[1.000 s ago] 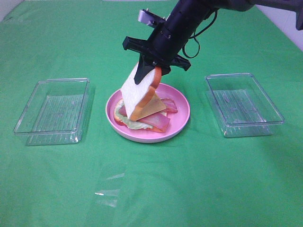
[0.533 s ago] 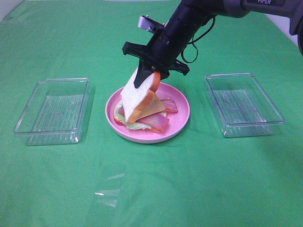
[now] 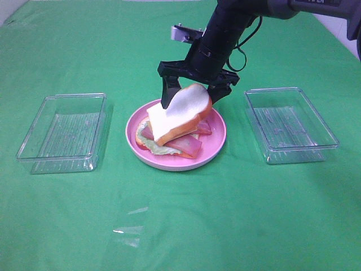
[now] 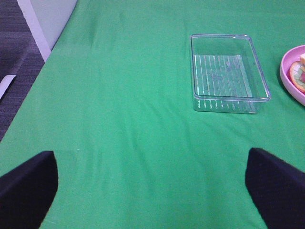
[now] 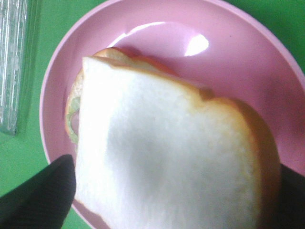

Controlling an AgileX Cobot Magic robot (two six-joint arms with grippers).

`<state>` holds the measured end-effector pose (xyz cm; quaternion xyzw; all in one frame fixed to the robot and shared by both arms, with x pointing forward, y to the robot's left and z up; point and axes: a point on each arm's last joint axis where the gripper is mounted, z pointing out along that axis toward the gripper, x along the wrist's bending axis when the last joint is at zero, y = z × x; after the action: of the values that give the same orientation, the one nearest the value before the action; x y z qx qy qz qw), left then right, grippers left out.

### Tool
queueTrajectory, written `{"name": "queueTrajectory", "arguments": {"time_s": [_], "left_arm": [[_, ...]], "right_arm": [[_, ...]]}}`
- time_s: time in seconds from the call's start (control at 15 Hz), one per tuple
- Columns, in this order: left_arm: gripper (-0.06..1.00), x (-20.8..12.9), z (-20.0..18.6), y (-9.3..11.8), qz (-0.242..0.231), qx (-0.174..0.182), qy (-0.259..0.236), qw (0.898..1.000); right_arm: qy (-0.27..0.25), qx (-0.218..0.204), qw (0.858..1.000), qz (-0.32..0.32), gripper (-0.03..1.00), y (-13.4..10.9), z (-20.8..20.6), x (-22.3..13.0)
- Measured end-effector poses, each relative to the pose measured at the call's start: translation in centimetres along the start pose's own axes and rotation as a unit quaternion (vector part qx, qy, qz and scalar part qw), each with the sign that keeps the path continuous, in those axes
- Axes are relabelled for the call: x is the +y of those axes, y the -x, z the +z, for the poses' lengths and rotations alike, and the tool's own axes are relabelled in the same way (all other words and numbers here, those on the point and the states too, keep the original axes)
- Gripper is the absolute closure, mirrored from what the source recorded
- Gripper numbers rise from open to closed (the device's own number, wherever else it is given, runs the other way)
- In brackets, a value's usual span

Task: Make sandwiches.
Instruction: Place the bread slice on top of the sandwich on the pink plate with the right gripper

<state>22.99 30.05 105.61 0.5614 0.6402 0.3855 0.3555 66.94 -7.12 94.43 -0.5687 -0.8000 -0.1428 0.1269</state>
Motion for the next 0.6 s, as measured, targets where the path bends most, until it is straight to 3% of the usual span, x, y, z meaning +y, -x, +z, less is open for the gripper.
{"name": "queueTrajectory", "arguments": {"time_s": [0.33,0.4,0.6], "left_arm": [[-0.04,0.0,0.0,0.0,0.000,0.000,0.000,1.000],[-0.04,0.0,0.0,0.0,0.000,0.000,0.000,1.000],[-0.04,0.0,0.0,0.0,0.000,0.000,0.000,1.000]], "right_arm": [[0.028,-0.045,0.998,-0.040,0.01,-1.0,-5.2,-0.8],[0.049,-0.079,0.994,-0.059,0.01,-1.5,-8.4,-1.5],[0.086,-0.128,0.985,-0.081,0.01,-2.2,-12.9,-2.7]]}}
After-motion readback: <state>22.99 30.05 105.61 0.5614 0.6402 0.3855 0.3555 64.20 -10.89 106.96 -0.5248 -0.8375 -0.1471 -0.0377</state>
